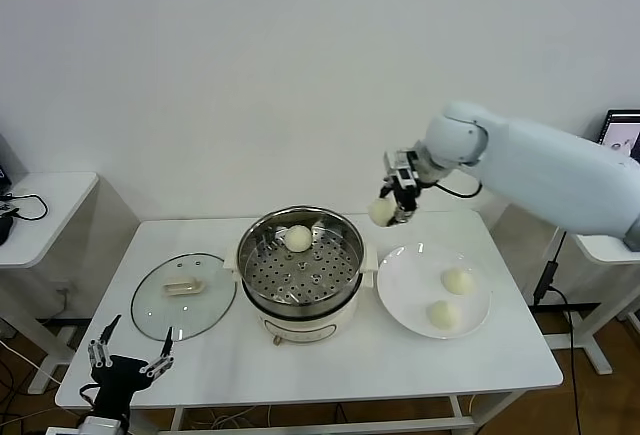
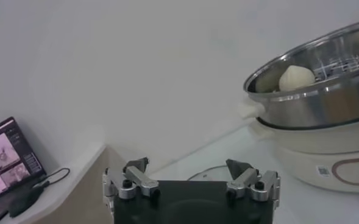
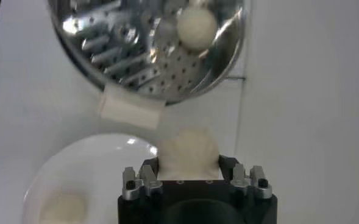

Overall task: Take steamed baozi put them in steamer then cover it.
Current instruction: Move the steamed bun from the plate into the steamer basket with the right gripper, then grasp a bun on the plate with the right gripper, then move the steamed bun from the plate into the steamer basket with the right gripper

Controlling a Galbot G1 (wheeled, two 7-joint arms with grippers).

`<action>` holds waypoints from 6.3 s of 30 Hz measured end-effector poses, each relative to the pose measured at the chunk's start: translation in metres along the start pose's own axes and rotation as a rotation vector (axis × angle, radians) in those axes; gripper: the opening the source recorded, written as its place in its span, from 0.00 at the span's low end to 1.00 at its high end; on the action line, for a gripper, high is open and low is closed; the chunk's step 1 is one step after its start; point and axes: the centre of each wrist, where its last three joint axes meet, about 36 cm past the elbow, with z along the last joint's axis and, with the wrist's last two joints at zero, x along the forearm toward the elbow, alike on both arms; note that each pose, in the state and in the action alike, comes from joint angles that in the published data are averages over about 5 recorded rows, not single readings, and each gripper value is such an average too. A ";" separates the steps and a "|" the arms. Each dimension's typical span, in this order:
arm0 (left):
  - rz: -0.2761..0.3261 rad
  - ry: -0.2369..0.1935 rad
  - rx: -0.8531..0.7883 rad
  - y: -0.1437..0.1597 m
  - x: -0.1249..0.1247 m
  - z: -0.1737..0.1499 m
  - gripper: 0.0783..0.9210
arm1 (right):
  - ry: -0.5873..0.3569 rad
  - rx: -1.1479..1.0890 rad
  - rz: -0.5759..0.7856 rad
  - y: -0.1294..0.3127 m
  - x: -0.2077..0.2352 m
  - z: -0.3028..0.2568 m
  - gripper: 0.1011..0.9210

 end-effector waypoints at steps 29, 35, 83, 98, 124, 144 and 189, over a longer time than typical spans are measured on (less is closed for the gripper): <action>-0.023 -0.021 0.009 0.005 -0.003 -0.006 0.88 | -0.056 -0.109 -0.126 0.016 -0.139 -0.150 0.63; -0.022 -0.022 0.007 0.006 -0.003 -0.006 0.88 | -0.054 -0.133 -0.128 0.015 -0.152 -0.160 0.63; 0.013 -0.026 -0.024 0.006 -0.007 -0.005 0.88 | 0.117 0.011 -0.113 0.053 0.011 0.075 0.88; 0.014 -0.008 -0.020 0.002 -0.006 -0.003 0.88 | 0.188 -0.025 -0.179 0.138 -0.029 0.167 0.88; -0.002 0.014 -0.019 0.002 -0.002 0.002 0.88 | 0.181 -0.085 -0.247 0.181 -0.133 0.187 0.87; -0.005 0.010 -0.014 0.001 -0.002 0.001 0.88 | 0.196 -0.127 -0.251 0.179 -0.142 0.193 0.59; -0.027 -0.002 -0.029 0.013 -0.001 -0.003 0.88 | -0.039 0.217 -0.015 0.000 -0.022 -0.021 0.59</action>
